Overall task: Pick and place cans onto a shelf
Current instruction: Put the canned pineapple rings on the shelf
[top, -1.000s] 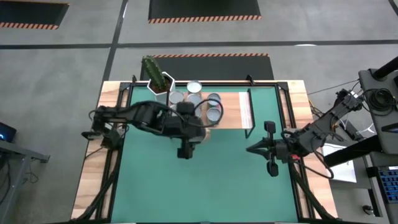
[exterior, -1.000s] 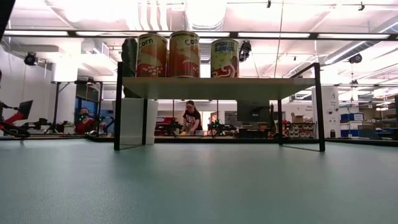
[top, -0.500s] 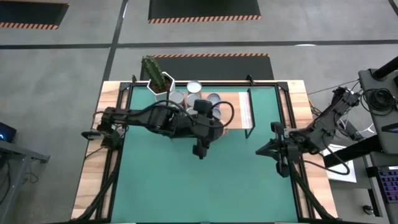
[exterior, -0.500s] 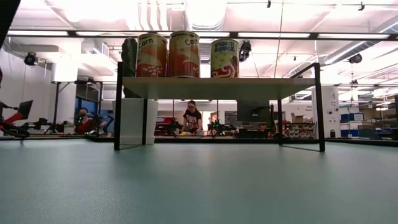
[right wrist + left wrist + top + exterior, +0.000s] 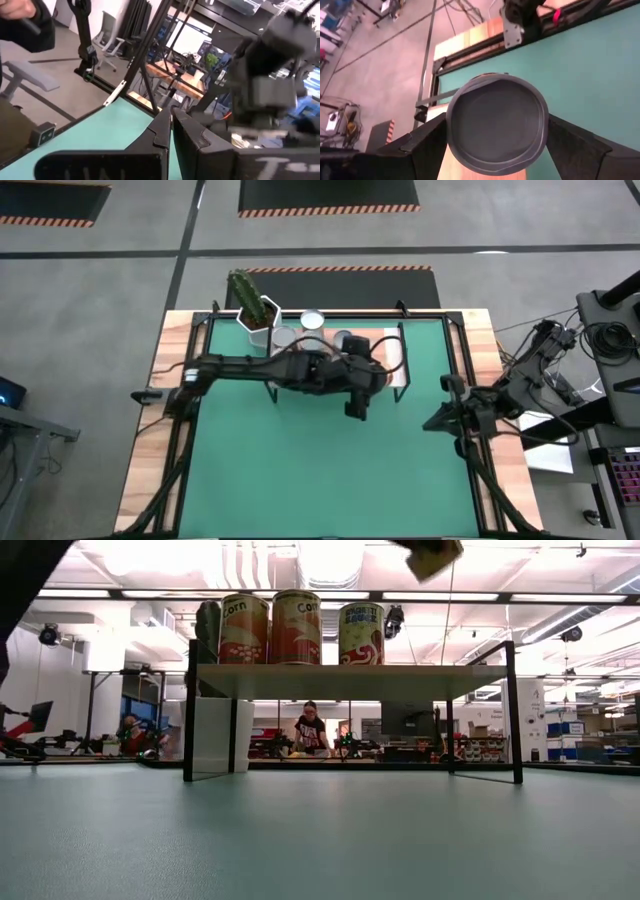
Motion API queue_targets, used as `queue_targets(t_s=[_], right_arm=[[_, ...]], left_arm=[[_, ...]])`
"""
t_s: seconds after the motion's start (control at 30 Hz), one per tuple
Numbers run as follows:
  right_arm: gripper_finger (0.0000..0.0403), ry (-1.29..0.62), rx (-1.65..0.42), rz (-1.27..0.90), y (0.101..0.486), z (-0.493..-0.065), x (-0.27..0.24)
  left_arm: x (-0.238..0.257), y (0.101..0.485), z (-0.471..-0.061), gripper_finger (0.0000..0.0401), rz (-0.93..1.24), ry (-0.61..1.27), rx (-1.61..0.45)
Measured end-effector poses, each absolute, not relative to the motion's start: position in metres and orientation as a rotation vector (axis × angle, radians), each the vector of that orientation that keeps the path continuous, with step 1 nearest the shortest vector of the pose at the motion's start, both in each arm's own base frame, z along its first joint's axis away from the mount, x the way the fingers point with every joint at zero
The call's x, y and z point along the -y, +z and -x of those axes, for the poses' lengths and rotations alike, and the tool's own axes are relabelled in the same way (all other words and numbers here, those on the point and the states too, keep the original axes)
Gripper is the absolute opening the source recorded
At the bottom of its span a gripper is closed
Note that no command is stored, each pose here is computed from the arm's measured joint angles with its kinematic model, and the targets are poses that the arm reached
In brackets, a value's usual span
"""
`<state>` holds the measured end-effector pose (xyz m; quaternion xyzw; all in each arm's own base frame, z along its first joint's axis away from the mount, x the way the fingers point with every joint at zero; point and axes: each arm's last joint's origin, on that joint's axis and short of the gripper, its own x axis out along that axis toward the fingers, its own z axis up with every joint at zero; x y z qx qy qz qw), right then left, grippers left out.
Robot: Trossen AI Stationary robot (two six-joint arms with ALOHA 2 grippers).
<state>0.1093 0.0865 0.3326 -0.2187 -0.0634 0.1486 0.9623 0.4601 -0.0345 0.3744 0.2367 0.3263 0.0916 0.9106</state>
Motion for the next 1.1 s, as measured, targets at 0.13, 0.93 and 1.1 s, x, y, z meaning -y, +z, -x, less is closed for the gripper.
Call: queue_targets(t_s=[0.13,0.93,1.1], right_arm=[[0.0009,0.298,0.137,0.437,0.333,-0.107,-0.084],[0.0009,0.288,0.141,0.419,0.334,-0.105,-0.082],[0.0009,0.287,0.141,0.419,0.334,-0.105,-0.082]], left_arm=[[0.024,0.356,-0.474,0.0282,-0.485,0.207,-0.702],[-0.005,0.297,-0.503,0.0282,-0.477,0.244,-0.833],[-0.007,0.296,-0.503,0.0282,-0.459,0.254,-0.832]])
